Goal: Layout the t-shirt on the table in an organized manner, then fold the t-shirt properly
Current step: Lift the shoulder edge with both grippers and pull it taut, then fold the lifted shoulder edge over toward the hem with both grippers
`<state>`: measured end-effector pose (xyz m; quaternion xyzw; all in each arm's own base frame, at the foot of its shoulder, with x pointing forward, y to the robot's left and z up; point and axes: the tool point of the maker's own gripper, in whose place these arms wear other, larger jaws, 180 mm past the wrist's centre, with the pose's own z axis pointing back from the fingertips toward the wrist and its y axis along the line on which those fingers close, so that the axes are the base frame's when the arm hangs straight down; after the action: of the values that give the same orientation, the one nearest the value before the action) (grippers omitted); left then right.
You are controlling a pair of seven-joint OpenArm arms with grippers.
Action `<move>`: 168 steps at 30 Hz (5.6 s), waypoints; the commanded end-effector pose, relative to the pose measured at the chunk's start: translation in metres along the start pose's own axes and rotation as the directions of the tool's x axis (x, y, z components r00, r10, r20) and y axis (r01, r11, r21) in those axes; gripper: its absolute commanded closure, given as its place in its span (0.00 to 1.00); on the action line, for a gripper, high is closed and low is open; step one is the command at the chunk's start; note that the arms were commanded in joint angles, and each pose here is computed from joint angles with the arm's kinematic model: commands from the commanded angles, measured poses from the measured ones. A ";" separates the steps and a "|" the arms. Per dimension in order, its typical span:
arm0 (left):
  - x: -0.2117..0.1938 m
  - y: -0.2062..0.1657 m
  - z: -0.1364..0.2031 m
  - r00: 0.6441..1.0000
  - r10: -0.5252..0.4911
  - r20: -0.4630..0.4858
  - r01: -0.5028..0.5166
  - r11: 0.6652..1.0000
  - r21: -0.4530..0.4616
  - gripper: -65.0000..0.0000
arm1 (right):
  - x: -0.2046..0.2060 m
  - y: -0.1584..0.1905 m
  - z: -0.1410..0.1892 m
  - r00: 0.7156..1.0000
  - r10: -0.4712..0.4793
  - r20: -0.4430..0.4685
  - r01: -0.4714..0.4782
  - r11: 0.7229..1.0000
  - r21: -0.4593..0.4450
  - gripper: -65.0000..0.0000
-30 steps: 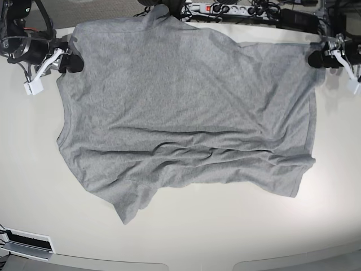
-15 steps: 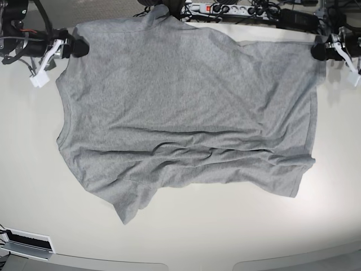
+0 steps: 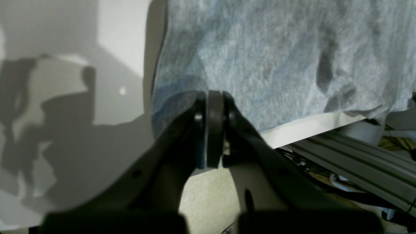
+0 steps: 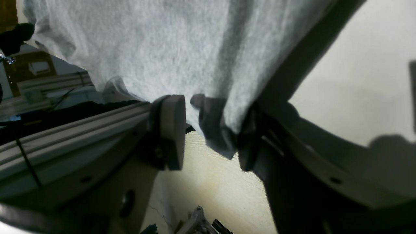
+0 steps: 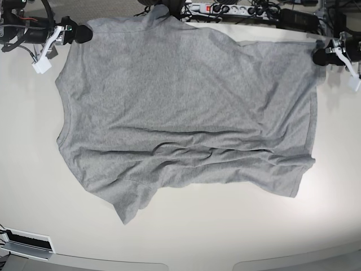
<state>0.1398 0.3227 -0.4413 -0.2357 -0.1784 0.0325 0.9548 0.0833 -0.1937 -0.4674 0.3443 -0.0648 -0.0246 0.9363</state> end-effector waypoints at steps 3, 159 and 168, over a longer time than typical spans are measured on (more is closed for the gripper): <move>0.011 0.003 0.009 1.000 -0.025 0.015 0.025 1.000 0.009 0.97 | 0.005 -0.006 0.005 1.000 0.009 0.024 -0.008 1.000 -0.029 0.59; 0.044 -0.110 0.097 0.914 -0.370 0.165 0.386 0.920 -0.074 1.00 | 0.033 0.035 0.085 0.866 0.498 -0.036 -0.488 0.828 -0.275 1.00; 0.052 -0.108 0.065 0.875 -0.462 0.143 0.470 0.883 -0.021 1.00 | 0.084 0.043 0.080 0.845 0.525 0.103 -0.477 0.826 -0.299 1.00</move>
<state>0.1559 0.2629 -0.3306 -0.2081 -0.2772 -0.1810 0.9204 0.1517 -0.2168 -0.3762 0.1902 -0.2246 0.1781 0.9390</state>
